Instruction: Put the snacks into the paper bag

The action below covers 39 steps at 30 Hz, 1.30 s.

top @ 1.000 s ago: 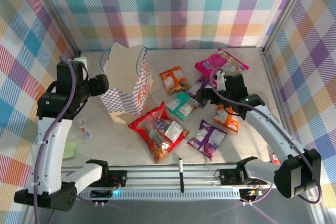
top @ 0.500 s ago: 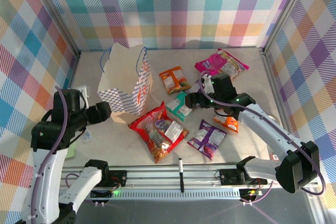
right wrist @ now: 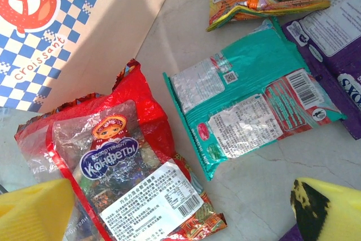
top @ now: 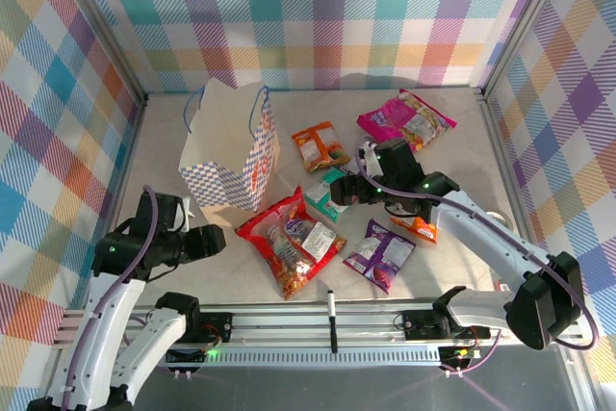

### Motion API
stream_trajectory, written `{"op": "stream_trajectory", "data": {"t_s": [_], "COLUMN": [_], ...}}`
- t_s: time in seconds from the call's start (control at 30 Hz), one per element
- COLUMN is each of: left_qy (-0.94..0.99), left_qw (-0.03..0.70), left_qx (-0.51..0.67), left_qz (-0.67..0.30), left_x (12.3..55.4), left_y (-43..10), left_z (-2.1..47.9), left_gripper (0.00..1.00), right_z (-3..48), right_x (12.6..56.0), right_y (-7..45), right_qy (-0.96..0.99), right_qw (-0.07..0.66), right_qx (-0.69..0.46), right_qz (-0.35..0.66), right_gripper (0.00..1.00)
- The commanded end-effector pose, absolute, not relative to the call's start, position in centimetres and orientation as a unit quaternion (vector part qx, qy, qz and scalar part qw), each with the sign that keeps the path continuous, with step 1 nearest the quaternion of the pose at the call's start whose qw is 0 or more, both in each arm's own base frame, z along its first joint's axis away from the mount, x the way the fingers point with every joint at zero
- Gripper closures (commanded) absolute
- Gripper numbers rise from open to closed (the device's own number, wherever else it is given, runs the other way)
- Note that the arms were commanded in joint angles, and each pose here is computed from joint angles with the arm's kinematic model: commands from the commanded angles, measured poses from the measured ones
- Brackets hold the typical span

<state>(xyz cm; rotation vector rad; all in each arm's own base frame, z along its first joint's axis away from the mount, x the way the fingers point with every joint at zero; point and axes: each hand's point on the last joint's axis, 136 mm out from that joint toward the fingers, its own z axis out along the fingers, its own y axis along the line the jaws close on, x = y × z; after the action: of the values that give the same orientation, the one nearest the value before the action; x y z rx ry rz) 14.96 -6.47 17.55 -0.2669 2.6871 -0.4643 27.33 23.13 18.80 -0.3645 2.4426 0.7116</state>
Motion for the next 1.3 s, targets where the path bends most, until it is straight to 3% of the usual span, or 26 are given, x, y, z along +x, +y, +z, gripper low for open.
{"op": "stream_trajectory", "data": {"t_s": [0.0, 0.23, 0.53, 1.03, 1.27], "left_qy": [0.96, 0.966, 0.974, 0.96, 0.966], "left_qw": [0.196, 0.165, 0.157, 0.214, 0.201], "left_qx": [-0.091, -0.119, -0.066, -0.067, -0.051], "left_qz": [-0.176, -0.16, -0.15, -0.164, -0.153], "left_x": [16.6, 19.8, 21.7, 20.9, 19.6], "left_y": [-7.5, -9.0, -13.6, -14.9, -15.8], "left_z": [17.2, 14.9, 11.8, 12.5, 11.1], "left_gripper": [0.29, 0.28, 0.27, 0.31, 0.31], "right_z": [19.2, 18.6, 17.5, 16.6, 16.0], "right_x": [27.5, 27.3, 27.3, 26.7, 26.2], "right_y": [23.6, 23.3, 23.1, 23.5, 23.3], "right_qy": [0.913, 0.917, 0.92, 0.92, 0.922], "right_qw": [0.281, 0.278, 0.272, 0.259, 0.253], "right_qx": [-0.132, -0.132, -0.139, -0.136, -0.13], "right_qz": [0.267, 0.255, 0.244, 0.26, 0.263], "right_gripper": [0.02, 0.01, 0.01, 0.01, 0.01]}}
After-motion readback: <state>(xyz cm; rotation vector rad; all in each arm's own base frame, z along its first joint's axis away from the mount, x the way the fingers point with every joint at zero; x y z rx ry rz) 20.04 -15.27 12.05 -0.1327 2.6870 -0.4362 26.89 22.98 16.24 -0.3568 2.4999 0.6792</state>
